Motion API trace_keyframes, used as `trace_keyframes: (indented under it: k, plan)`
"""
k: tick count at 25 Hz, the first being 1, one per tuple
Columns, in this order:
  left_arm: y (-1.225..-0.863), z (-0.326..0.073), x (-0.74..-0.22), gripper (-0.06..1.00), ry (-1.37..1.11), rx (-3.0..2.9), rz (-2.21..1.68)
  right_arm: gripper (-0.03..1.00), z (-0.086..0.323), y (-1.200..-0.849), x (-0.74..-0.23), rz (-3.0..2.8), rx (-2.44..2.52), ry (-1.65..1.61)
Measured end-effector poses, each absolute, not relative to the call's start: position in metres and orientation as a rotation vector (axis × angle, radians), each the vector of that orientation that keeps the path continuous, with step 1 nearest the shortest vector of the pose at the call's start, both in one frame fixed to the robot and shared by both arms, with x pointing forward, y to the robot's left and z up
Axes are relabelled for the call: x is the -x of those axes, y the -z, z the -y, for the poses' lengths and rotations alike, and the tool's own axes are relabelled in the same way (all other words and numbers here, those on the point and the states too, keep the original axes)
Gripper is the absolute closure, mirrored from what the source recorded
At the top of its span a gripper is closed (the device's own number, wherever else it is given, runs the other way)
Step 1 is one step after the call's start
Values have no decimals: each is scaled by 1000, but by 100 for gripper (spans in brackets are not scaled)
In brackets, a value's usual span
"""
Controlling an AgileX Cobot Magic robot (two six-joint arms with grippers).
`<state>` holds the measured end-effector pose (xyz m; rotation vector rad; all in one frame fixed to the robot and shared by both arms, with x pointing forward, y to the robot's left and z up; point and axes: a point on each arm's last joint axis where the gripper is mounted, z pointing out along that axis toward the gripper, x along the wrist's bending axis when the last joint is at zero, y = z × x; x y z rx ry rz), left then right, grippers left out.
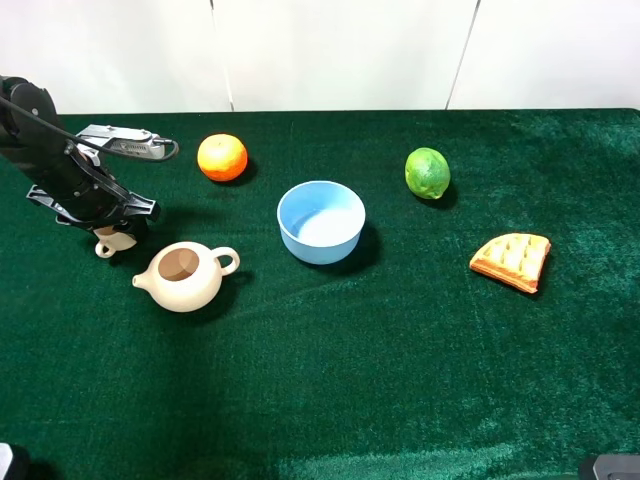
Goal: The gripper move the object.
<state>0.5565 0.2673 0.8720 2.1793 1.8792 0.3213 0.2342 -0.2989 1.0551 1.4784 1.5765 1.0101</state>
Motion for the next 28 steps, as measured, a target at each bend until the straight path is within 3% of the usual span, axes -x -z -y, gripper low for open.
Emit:
trace_keyframes:
  k: [12,28]
  plan:
    - [-877,-267,-555,36,-281,-2205,-1900,27,299,-1055,-234,-1576,-1478,-1010]
    - [-928,-257,-583,36,-129,-2313,-1941,27,299,-1055,-234,-1576,-1478,-1010]
